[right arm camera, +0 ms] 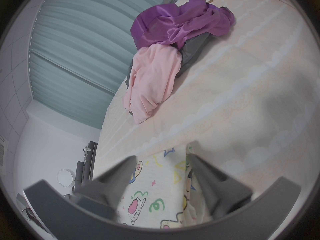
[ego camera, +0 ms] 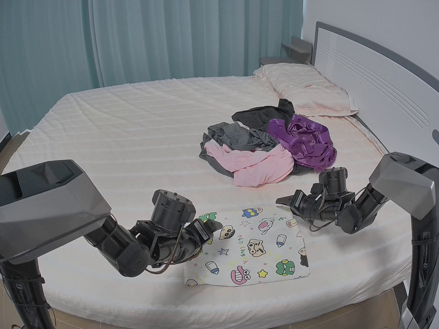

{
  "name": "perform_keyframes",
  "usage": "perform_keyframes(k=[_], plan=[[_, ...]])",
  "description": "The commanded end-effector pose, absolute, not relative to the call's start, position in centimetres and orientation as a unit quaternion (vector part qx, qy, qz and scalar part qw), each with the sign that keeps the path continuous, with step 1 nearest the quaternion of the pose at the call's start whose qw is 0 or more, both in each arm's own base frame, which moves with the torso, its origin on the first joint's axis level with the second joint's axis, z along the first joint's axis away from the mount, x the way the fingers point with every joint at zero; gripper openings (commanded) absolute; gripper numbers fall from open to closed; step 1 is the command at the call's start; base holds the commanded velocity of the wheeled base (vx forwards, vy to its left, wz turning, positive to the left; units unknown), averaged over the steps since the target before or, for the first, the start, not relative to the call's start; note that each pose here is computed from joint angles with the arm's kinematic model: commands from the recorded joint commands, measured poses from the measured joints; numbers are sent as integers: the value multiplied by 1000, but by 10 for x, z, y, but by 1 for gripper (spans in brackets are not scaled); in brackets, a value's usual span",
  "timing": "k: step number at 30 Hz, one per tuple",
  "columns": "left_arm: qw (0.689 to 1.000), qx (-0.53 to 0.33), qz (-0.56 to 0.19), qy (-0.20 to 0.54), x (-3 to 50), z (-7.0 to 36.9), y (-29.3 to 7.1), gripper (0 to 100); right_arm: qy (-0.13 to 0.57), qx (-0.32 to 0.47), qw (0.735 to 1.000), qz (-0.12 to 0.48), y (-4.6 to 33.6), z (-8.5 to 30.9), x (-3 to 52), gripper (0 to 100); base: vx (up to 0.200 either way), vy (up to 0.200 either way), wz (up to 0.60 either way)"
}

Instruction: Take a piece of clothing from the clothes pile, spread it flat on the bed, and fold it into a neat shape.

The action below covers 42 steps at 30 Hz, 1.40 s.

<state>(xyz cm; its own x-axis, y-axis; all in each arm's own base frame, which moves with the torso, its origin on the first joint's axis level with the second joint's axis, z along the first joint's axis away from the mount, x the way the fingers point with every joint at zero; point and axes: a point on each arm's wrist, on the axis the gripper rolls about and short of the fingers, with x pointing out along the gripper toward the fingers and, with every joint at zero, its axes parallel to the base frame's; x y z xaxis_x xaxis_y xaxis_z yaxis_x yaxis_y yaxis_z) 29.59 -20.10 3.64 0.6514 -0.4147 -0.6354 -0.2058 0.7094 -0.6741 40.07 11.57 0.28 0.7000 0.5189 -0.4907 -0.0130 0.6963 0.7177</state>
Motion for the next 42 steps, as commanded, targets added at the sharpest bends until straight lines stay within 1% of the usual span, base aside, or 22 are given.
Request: perform_keyframes(k=[1,6,18,19,24,29,31,35,36,38,39,41,42], plan=[[826,-371,-61,420,295,30,-204,100,355,356,851,155,119,-3,405,0,0,0,0],[825,-371,-61,422,295,29,-204,100,339,356,859,142,114,1,411,0,0,0,0],[824,-366,-59,428,295,23,-207,100,337,358,860,138,111,0,410,0,0,0,0],[824,-366,-59,428,295,23,-207,100,338,358,859,138,111,1,410,100,0,0,0],[826,-373,-62,419,297,30,-205,100,333,359,861,135,107,6,408,100,0,0,0],[833,-398,-69,379,301,62,-191,100,308,363,871,119,89,30,400,100,0,0,0],[836,-407,-74,361,299,78,-184,100,298,359,878,107,81,43,388,100,0,0,0],[848,-418,-80,317,290,112,-162,100,262,349,893,113,66,76,354,100,0,0,0],[849,-419,-81,312,289,115,-160,100,258,347,894,115,66,80,352,100,0,0,0],[857,-425,-82,279,278,139,-140,100,227,331,907,125,57,103,323,100,0,0,0],[858,-425,-83,275,276,142,-137,100,223,328,909,127,56,106,319,100,0,0,0],[876,-414,-66,238,261,157,-115,100,181,312,922,138,46,133,282,100,0,0,0],[877,-413,-64,235,260,158,-114,100,179,311,923,138,46,134,280,100,0,0,0]])
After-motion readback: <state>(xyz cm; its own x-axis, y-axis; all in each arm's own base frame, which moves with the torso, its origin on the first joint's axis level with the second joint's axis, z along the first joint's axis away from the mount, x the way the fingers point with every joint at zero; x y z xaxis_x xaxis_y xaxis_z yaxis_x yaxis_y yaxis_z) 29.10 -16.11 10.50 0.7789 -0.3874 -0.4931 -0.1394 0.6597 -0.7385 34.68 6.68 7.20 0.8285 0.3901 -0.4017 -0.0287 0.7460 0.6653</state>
